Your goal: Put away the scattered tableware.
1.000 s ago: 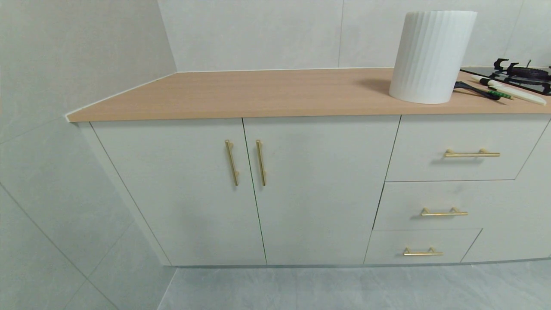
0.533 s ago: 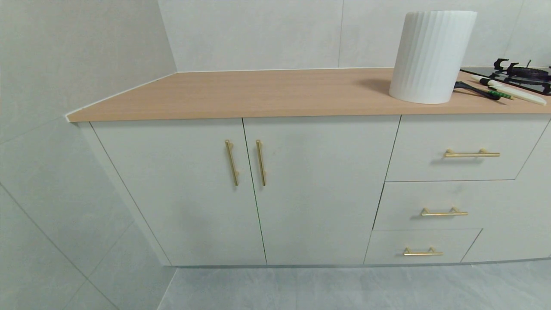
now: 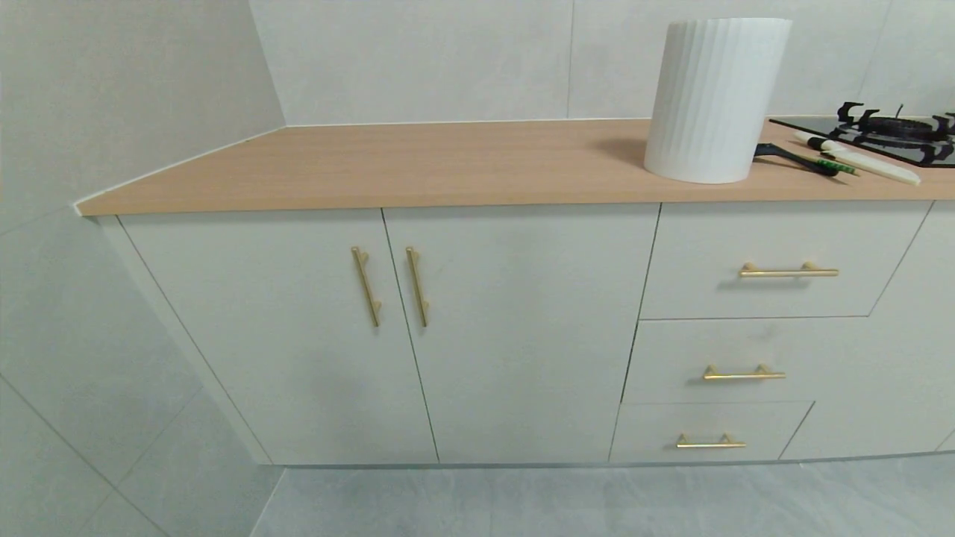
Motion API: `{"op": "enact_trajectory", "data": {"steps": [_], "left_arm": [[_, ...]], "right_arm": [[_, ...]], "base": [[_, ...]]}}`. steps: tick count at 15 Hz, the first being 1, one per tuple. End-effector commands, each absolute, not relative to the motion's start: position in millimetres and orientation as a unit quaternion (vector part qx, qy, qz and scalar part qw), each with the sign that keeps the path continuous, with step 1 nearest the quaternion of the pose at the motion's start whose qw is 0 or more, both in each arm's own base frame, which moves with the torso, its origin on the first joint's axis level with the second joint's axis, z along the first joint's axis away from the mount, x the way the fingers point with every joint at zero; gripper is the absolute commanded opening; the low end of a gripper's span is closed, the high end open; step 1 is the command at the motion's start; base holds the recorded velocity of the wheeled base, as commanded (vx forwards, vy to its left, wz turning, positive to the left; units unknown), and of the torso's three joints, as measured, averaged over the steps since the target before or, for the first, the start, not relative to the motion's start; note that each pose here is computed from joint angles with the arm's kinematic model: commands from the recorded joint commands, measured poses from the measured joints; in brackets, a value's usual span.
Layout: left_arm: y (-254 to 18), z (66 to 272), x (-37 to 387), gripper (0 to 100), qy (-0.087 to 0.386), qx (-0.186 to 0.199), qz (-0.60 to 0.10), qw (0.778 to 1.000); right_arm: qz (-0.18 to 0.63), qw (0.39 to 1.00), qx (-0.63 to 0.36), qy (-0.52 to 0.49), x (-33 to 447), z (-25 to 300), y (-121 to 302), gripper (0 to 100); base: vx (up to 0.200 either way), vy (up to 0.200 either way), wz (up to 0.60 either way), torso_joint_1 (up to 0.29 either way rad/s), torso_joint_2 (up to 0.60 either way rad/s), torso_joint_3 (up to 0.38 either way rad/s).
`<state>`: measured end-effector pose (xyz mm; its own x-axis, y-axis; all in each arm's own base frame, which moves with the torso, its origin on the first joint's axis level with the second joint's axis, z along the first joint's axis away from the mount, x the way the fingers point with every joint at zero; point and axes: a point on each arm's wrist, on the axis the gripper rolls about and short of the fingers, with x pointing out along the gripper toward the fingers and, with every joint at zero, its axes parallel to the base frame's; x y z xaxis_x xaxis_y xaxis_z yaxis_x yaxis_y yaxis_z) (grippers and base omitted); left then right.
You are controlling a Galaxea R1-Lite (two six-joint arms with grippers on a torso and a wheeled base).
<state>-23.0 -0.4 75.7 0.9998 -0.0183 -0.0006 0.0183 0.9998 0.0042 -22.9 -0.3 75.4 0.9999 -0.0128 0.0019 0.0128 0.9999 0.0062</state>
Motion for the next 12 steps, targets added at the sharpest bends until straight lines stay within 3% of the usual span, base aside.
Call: {"op": "enact_trajectory", "data": {"steps": [1, 12], "left_arm": [[-0.3, 75.6, -22.9, 100, 0.001, 0.002, -0.009, 1.000], [-0.3, 75.6, -22.9, 100, 0.001, 0.002, -0.009, 1.000]], "right_arm": [[-0.007, 1.000, 0.003, 0.000, -22.8, 75.5, -0.3, 100], [-0.006, 1.000, 0.003, 0.000, -22.8, 75.5, -0.3, 100]], "base": [[0.000, -0.200, 0.00, -0.002, 0.00, 0.002], [0.000, -0.200, 0.00, 0.002, 0.00, 0.002]]}}
